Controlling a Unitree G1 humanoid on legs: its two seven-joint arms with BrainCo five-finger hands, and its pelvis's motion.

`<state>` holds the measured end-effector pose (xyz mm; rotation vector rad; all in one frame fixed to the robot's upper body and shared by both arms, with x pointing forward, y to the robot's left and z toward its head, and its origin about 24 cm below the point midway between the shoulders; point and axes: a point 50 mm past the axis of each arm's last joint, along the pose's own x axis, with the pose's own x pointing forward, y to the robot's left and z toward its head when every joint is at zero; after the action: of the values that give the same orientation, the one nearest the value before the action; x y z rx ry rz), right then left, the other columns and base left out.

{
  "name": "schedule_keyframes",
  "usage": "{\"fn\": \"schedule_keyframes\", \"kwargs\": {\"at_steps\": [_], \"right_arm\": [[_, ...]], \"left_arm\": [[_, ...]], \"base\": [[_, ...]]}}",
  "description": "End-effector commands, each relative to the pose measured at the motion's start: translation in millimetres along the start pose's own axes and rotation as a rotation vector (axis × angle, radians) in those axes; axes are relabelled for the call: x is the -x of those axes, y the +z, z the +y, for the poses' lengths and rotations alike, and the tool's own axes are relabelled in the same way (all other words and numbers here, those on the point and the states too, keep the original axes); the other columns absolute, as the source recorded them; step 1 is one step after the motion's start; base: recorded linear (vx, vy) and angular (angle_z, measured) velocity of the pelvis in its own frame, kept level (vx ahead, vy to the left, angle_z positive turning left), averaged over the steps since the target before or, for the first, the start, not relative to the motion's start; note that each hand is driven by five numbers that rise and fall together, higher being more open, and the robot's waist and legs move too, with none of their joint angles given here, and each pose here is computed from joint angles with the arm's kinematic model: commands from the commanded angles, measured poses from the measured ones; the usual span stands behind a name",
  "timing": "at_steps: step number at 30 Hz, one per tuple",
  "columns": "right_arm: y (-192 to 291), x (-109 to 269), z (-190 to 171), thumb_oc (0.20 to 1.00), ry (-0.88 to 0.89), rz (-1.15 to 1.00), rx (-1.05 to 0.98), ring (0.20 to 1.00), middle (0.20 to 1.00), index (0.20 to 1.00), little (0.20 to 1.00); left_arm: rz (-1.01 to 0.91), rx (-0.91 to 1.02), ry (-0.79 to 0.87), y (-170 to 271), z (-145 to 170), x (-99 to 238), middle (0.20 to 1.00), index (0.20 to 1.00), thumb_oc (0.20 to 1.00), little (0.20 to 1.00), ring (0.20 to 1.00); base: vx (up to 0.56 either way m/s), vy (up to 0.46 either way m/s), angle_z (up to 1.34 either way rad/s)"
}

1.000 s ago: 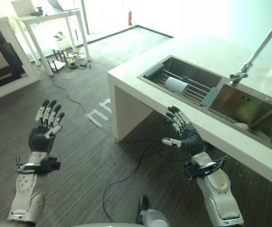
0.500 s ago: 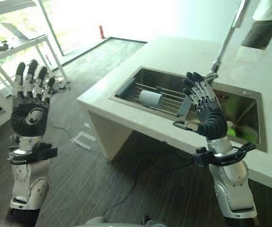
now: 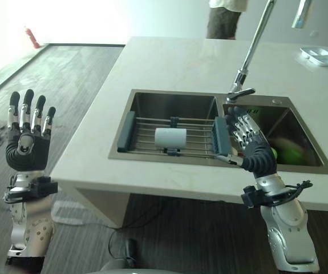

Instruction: Place the dishes in the dishwasher.

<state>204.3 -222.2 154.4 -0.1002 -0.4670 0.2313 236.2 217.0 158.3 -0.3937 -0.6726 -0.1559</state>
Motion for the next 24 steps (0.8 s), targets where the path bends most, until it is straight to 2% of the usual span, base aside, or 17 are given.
{"fn": "schedule_keyframes", "kwargs": {"at_steps": [1, 6, 10, 15, 20, 22, 24], "right_arm": [[12.1, -13.3, -7.6, 1.0, -0.051, -0.093, 0.02, 1.0, 1.0, 1.0, 1.0], [4.7, -16.9, 1.3, 1.0, -0.035, -0.072, -0.016, 1.0, 1.0, 1.0, 1.0], [5.0, -36.1, 10.5, 1.0, -0.004, -0.115, -0.032, 1.0, 1.0, 1.0, 1.0], [2.2, -38.5, 11.4, 1.0, -0.052, -0.102, -0.041, 1.0, 1.0, 1.0, 1.0], [-3.4, -32.3, 11.6, 1.0, -0.057, -0.042, -0.033, 1.0, 1.0, 1.0, 1.0], [-2.6, -30.0, 8.9, 1.0, -0.067, -0.035, -0.043, 1.0, 1.0, 1.0, 1.0], [-4.2, -30.7, 9.2, 1.0, -0.061, -0.027, -0.052, 1.0, 1.0, 1.0, 1.0]], "left_arm": [[0.056, -0.101, -0.134, 11.5, -9.7, 6.4, 1.0, 1.0, 1.0, 1.0, 1.0], [0.064, -0.202, -0.199, 15.7, -13.2, 6.6, 1.0, 1.0, 1.0, 1.0, 1.0], [0.012, -0.302, -0.3, 21.1, -27.4, -4.8, 1.0, 1.0, 1.0, 1.0, 1.0], [-0.004, -0.215, -0.426, 20.0, -43.5, -7.2, 1.0, 1.0, 1.0, 1.0, 1.0], [0.013, -0.219, -0.427, 17.0, -46.3, -9.4, 1.0, 1.0, 1.0, 1.0, 1.0], [0.08, -0.18, -0.382, 11.5, -40.1, -8.3, 1.0, 1.0, 1.0, 1.0, 1.0], [0.074, -0.221, -0.352, 8.6, -37.5, -6.7, 1.0, 1.0, 1.0, 1.0, 1.0]], "base": [[0.24, 0.358, 0.14], [0.11, 0.165, -0.01], [-0.08, -0.126, -0.91], [-0.02, -0.253, 0.07], [0.0, -0.296, -0.08], [0.02, -0.323, -0.18], [0.0, -0.325, -0.15]]}}
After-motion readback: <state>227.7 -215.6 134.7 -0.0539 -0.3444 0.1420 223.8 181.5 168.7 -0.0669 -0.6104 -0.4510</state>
